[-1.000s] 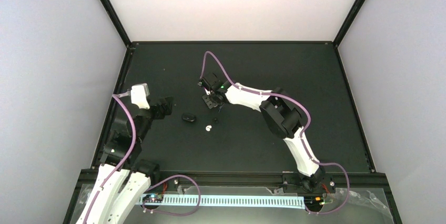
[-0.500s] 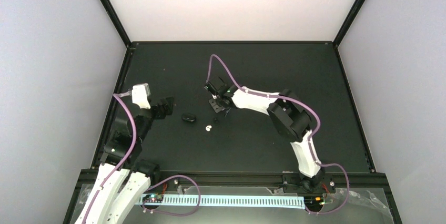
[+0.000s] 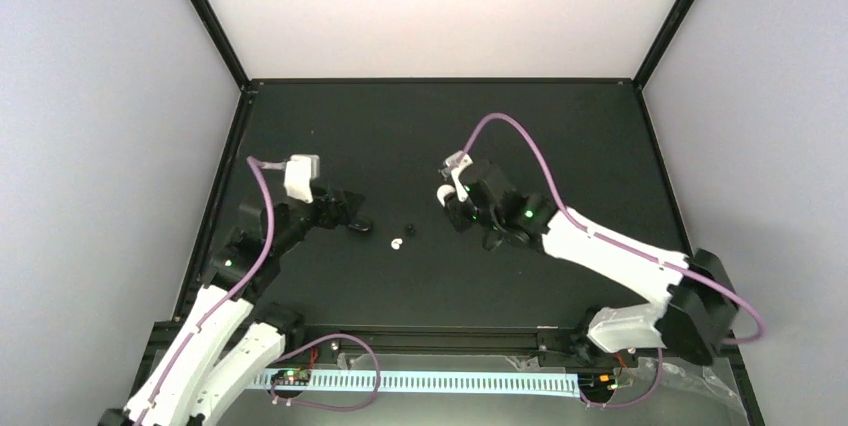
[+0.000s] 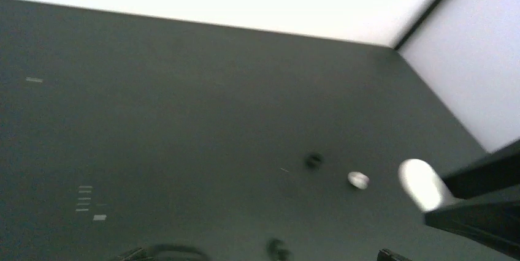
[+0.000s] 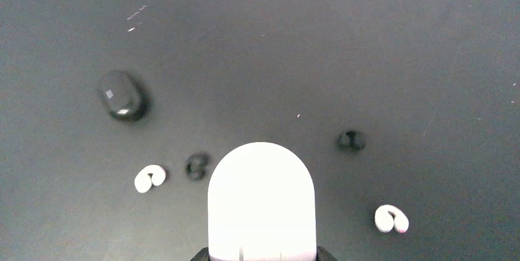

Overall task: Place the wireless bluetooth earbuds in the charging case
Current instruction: Pick up the charging case at the center of the board, then open the charging case, then adjust the charging case.

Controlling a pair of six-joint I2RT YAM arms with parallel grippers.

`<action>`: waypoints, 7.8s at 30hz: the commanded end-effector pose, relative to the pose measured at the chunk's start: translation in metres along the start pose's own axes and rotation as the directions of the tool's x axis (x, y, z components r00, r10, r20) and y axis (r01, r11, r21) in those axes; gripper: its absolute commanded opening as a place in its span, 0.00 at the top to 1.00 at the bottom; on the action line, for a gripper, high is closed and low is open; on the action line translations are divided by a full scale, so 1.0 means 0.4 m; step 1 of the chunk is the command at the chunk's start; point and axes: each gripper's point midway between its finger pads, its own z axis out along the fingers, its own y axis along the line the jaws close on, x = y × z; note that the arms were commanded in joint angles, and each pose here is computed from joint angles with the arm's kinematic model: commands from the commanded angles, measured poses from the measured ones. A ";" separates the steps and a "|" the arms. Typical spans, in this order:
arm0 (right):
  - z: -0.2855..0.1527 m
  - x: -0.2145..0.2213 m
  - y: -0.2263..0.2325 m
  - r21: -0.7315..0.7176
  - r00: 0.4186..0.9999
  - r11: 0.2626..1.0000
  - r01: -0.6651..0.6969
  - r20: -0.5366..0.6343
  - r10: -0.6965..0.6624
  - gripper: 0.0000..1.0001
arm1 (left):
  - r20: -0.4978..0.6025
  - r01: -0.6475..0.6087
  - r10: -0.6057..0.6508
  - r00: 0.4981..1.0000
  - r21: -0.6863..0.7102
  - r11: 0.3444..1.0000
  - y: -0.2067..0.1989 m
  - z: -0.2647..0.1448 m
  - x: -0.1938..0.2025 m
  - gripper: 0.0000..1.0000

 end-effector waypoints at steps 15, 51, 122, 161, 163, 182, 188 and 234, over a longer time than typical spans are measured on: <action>-0.241 0.034 0.083 -0.110 0.939 0.964 0.244 0.276 -0.206 0.64 | -0.359 0.198 0.023 0.933 0.566 0.800 -0.421 0.041 0.085 0.02; -0.265 -0.051 0.235 -0.082 0.840 0.885 0.459 0.365 -0.401 0.63 | -0.445 0.277 0.037 0.895 0.617 0.736 -0.448 0.040 0.168 0.50; -0.610 -0.262 0.338 -0.653 0.860 0.708 0.269 0.494 0.128 0.11 | 0.425 -0.405 -0.008 0.905 0.868 0.287 -0.512 -0.377 -0.083 0.99; -0.547 -0.239 0.350 -0.604 0.886 0.739 0.298 0.464 0.023 0.36 | 0.390 -0.379 0.018 0.921 0.883 0.278 -0.529 -0.350 -0.086 0.98; -0.543 -0.251 0.333 -0.575 0.881 0.770 0.277 0.472 0.035 0.36 | 0.389 -0.380 0.023 0.921 0.883 0.275 -0.529 -0.350 -0.082 0.98; -0.604 -0.292 0.287 -0.543 0.836 0.806 0.237 0.537 0.115 0.31 | 0.379 -0.375 0.043 0.924 0.880 0.293 -0.518 -0.332 -0.056 0.98; -0.615 -0.273 0.348 -0.632 0.860 0.713 0.303 0.503 0.080 0.32 | 0.377 -0.372 0.043 0.925 0.879 0.298 -0.518 -0.330 -0.055 0.98; -0.522 -0.268 0.310 -0.425 0.840 0.837 0.344 0.538 -0.071 0.98 | 0.271 -0.250 -0.003 0.962 0.892 0.377 -0.517 -0.273 -0.074 0.77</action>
